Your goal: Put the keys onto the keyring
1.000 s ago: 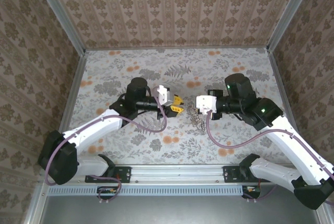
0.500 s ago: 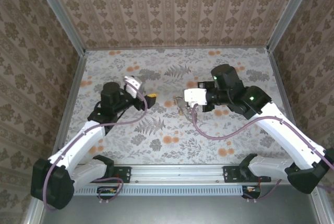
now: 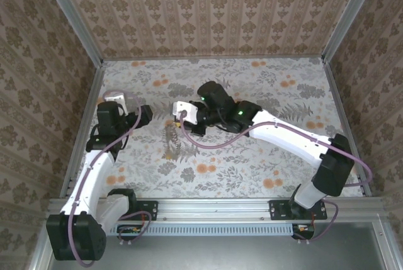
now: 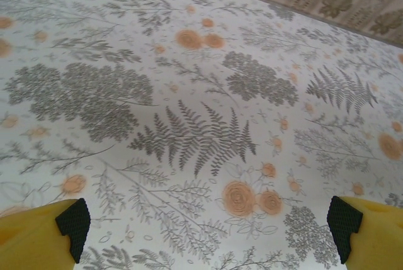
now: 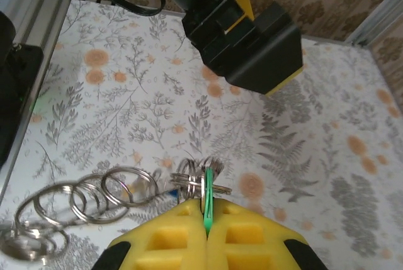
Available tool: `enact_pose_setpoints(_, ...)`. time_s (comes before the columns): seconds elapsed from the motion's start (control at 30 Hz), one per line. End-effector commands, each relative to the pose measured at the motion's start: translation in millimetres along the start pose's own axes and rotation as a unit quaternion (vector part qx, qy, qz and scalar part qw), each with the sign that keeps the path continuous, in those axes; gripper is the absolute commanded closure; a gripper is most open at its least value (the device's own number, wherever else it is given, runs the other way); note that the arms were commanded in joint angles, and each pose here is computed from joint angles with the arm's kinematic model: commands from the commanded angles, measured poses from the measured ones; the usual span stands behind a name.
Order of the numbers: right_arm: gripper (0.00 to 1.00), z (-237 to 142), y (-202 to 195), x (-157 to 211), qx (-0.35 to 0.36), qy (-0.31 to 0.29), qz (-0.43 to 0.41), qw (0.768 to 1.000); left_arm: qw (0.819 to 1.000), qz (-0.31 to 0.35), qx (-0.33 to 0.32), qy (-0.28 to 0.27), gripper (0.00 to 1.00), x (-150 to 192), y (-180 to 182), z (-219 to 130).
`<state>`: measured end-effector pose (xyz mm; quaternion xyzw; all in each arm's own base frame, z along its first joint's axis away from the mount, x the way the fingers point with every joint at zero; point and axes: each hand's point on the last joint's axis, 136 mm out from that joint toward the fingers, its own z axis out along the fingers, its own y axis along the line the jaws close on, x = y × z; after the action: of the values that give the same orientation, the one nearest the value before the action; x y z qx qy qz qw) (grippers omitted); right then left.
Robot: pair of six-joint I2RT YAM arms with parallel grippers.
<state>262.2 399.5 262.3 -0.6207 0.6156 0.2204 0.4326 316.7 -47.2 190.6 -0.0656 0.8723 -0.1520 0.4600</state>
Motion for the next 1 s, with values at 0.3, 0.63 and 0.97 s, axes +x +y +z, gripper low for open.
enact_pose_setpoints(0.3,1.00,18,-22,114,0.028,0.098,0.108,0.989,1.000,-0.018,0.000,-0.008,0.00,5,-6,5)
enact_pose_setpoints(0.63,1.00,-42,-32,247,0.086,0.255,0.146,0.952,1.000,0.008,0.020,0.016,0.00,19,-24,24)
enact_pose_setpoints(0.97,0.99,-77,2,314,0.047,0.366,0.155,0.916,0.997,0.028,0.040,0.066,0.00,33,-40,48)
